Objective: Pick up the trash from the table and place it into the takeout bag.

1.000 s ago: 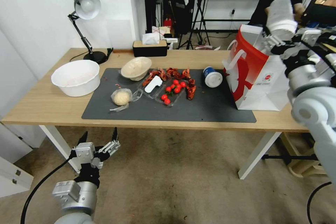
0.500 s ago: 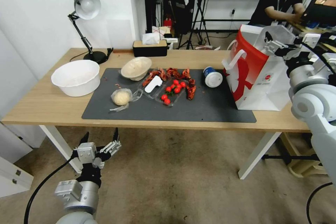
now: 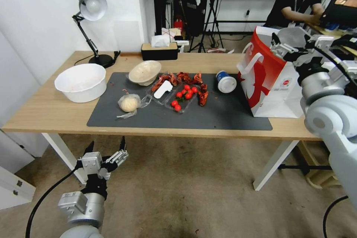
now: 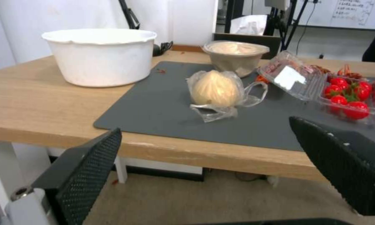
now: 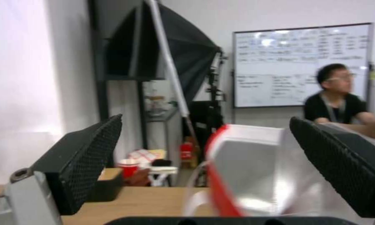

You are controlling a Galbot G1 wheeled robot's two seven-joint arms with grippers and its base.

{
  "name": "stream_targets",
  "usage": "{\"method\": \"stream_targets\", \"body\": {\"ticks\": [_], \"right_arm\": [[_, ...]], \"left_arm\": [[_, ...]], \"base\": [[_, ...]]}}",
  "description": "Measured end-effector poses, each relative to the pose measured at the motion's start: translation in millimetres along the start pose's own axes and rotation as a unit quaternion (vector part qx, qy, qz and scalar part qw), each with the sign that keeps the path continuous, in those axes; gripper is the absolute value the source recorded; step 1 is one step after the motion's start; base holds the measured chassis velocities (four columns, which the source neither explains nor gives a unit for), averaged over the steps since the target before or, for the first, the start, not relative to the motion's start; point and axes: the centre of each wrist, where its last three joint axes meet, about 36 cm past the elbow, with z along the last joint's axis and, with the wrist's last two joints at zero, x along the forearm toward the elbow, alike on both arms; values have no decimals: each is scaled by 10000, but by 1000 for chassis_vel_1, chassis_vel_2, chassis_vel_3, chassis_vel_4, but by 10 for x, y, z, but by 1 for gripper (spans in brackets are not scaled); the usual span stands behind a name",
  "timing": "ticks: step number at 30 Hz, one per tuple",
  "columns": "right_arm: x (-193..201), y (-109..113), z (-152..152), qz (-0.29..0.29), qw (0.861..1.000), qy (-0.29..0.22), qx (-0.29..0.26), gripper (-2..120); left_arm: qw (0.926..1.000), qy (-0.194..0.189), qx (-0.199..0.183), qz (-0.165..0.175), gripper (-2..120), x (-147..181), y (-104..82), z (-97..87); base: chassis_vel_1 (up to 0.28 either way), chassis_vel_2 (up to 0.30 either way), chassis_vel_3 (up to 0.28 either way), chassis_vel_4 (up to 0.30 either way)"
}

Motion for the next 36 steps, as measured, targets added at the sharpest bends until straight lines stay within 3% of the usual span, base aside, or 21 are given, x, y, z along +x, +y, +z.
{"method": "stream_targets", "body": {"ticks": [7,15,20,22,24,27,36], "right_arm": [[327,75,152,-335,9994,-55,-14,100],[769,102,547,-454,9987,-225,99,100],[1120,202,887,-383,9992,-98,-42,100],[1487,347,1191,-217,9994,77,-247,100],[1530,363,1219,-203,9994,105,-261,100],[1980,487,1525,-114,9984,426,-341,100],[2225,586,1746,-4,9966,731,-381,100]], "left_arm": [[10000,-10,-14,19,100,13,1,-15],[10000,-20,-7,50,100,25,-9,-22],[10000,-37,-13,90,100,26,-9,-37],[9999,-41,-8,125,100,26,-13,-43],[9999,-41,-7,128,100,26,-14,-43],[9998,-33,12,178,100,18,-16,-14],[9997,-21,158,208,100,13,-12,-15]], "base": [[0,0,0,0],[0,0,0,0],[0,0,0,0],[0,0,0,0],[0,0,0,0],[0,0,0,0],[0,0,0,0]]}}
